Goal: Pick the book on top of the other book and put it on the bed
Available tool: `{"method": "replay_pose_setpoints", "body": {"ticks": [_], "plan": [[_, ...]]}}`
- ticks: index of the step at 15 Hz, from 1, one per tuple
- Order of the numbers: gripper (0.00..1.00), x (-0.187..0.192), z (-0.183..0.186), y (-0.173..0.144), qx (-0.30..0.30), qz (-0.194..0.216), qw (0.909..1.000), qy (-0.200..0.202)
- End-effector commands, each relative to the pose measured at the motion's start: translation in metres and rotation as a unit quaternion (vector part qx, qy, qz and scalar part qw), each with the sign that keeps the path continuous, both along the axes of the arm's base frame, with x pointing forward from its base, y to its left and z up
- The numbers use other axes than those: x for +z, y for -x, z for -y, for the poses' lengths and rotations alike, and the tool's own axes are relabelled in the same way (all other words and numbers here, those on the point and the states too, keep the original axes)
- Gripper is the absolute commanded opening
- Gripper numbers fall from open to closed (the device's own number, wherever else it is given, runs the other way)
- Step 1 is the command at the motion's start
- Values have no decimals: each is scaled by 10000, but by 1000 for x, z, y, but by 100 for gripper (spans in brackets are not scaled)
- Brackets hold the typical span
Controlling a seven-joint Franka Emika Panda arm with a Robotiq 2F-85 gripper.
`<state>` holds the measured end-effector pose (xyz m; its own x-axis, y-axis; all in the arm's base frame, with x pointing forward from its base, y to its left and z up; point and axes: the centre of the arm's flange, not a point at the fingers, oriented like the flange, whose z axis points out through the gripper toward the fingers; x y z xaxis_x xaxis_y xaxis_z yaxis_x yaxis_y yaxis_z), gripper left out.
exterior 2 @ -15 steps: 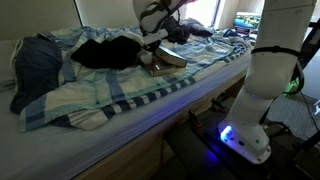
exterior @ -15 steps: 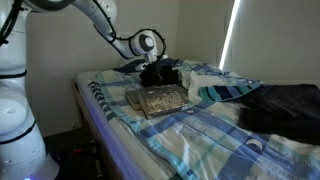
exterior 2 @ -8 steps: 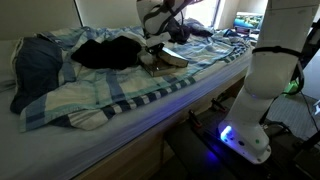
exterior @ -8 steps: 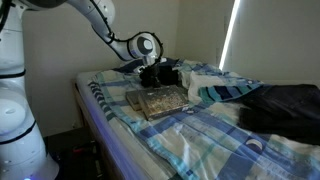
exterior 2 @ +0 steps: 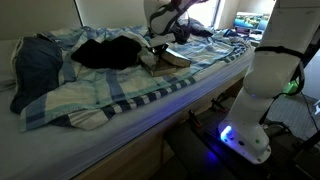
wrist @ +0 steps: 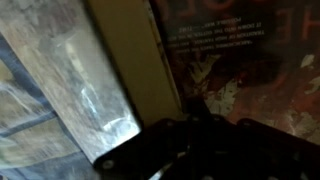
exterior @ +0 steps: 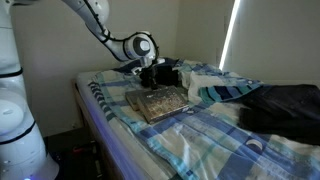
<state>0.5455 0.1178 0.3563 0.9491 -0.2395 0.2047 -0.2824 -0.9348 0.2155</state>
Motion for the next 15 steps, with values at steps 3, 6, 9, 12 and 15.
{"method": "replay_pose_setpoints", "body": {"ticks": [3,6,9,12,15], "plan": [[0,-3,40,46,-441,12,9988,-197],[0,3,55,61,-556,33,9982,-217],[1,2,40,43,-440,40,9988,-203],[1,2,45,53,-471,16,9987,-193],[1,3,42,40,-343,45,9992,-215]]}}
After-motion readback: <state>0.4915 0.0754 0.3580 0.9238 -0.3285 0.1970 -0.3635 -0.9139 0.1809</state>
